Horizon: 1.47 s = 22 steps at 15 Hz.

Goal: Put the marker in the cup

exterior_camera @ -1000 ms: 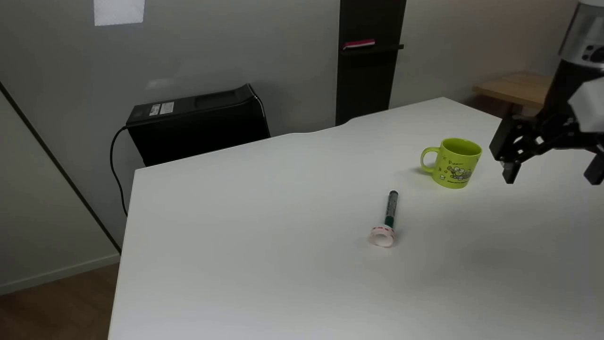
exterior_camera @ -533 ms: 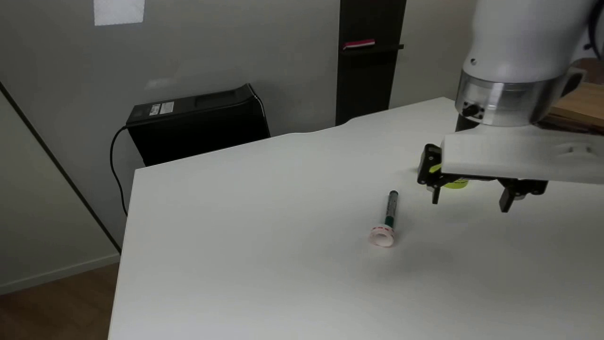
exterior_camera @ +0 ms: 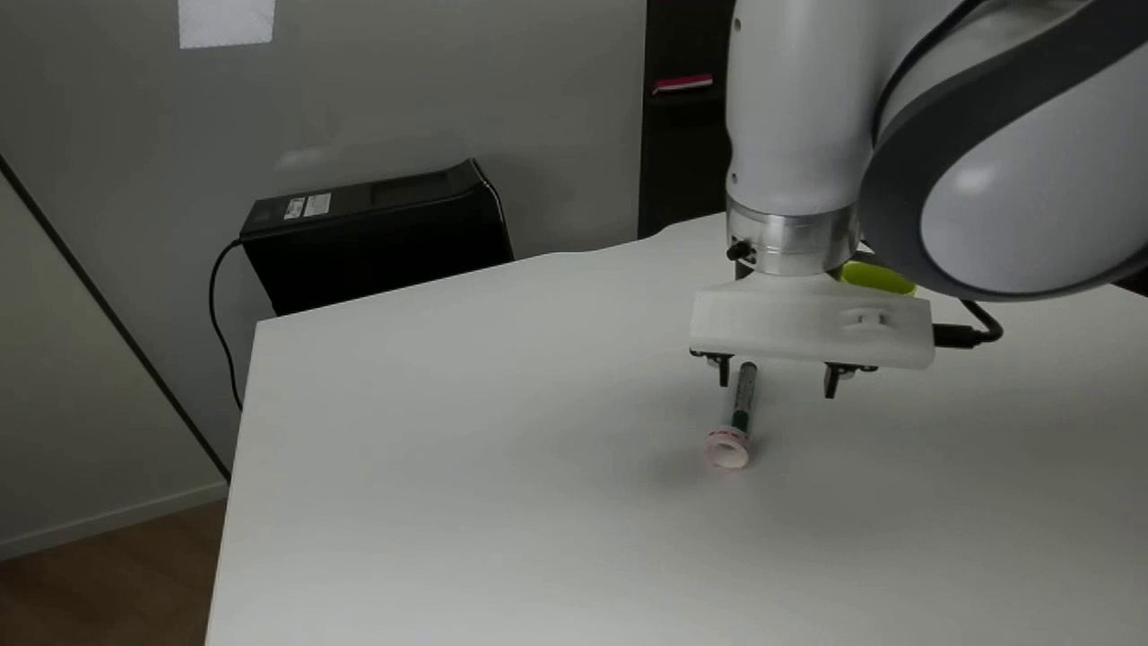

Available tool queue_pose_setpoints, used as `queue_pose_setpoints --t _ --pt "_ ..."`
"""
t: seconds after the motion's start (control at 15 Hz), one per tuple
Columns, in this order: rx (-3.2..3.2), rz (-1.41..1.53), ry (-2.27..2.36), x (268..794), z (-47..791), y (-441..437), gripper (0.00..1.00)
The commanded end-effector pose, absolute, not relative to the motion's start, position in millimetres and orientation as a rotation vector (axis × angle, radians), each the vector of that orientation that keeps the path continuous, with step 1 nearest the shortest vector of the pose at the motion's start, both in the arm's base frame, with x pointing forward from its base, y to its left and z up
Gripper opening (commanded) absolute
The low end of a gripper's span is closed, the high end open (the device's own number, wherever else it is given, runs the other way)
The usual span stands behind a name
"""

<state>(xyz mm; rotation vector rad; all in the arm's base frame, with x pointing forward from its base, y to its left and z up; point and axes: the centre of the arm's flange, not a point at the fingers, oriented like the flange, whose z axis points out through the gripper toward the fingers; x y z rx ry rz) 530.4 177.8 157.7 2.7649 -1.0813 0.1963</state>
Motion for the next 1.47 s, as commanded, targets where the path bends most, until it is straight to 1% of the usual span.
queue_pose_setpoints --t 0.0,0.07,0.13,0.4,1.13,1.4 --pt "2.736 0.242 -1.097 563.6 146.4 181.0 1.00" --pt "2.749 0.224 -1.080 565.3 141.5 178.3 1.00" --pt "2.757 0.228 -1.081 548.9 152.0 176.5 1.00" --pt "2.751 0.220 -1.074 554.2 140.7 174.9 1.00" --pt "2.754 0.222 -1.070 555.3 141.2 175.3 1.00" --pt "2.753 0.152 -1.157 562.1 138.1 173.9 1.00"
